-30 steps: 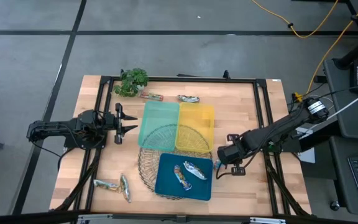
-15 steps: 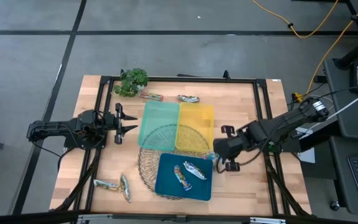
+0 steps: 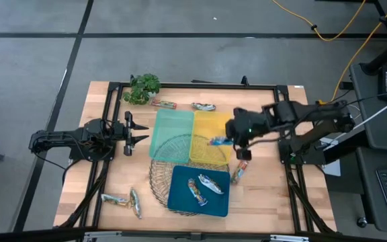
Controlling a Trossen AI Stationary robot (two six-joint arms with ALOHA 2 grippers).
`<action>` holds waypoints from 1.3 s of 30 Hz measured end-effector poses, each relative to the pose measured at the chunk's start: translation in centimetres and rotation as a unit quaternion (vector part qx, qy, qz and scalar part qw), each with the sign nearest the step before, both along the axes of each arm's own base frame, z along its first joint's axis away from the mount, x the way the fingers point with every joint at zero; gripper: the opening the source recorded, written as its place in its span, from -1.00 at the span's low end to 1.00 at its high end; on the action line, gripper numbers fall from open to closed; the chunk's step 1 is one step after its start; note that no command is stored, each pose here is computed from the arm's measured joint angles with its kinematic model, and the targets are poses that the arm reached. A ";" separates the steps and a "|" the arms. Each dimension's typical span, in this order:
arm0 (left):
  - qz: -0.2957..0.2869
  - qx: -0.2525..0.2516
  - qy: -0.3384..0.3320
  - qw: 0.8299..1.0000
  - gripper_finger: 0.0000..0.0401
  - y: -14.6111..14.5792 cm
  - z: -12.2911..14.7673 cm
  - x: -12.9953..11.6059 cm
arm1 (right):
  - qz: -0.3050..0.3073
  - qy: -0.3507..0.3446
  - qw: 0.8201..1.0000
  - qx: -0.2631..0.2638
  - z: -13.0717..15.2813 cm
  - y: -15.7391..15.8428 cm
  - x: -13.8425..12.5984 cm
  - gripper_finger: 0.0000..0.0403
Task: Pick and place Granola Bars by type
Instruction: Put the red granola bar into the yellow bin
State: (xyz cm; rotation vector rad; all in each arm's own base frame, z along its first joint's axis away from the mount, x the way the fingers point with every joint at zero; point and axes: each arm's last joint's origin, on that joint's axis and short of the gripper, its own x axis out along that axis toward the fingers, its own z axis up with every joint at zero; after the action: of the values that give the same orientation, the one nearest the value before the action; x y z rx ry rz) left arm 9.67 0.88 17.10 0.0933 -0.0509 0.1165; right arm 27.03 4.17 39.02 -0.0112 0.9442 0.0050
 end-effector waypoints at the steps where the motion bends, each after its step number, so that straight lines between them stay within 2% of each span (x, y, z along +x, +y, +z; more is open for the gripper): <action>1: 0.000 0.000 0.000 1.000 -0.29 0.0 0.0 0.0 | -0.001 -0.004 1.000 -0.005 0.2 -0.5 0.0 -0.79; 8: 0.000 0.000 0.000 1.000 -0.29 0.0 0.0 0.0 | -0.022 -0.002 1.000 -0.009 0.4 -3.4 0.2 -0.79; 12: 0.000 0.000 0.000 1.000 -0.29 0.0 0.0 0.0 | -0.048 0.013 0.999 -0.006 0.0 -5.0 0.6 -0.79; 17: 0.000 0.000 0.000 1.000 -0.29 0.0 0.0 0.0 | -0.052 0.033 0.998 -0.007 -1.0 -6.7 1.5 -0.79; 22: 0.000 0.000 0.000 1.000 -0.29 0.0 0.0 0.0 | -0.057 0.064 0.996 -0.013 -2.7 -8.1 3.0 -0.79; 33: 0.000 0.000 0.000 1.000 -0.29 0.0 0.0 0.0 | -0.027 0.143 0.989 -0.037 -7.4 -11.0 6.4 -0.79; 39: 0.000 0.000 0.000 1.000 -0.29 0.0 0.0 0.0 | -0.026 0.162 0.986 -0.038 -10.1 -12.4 8.2 -0.79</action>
State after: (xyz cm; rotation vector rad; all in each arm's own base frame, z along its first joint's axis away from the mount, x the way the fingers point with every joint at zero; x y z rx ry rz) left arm 9.67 0.87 17.10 0.0933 -0.0510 0.1158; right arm 35.24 -8.24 28.93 -0.0571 1.2699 -0.0802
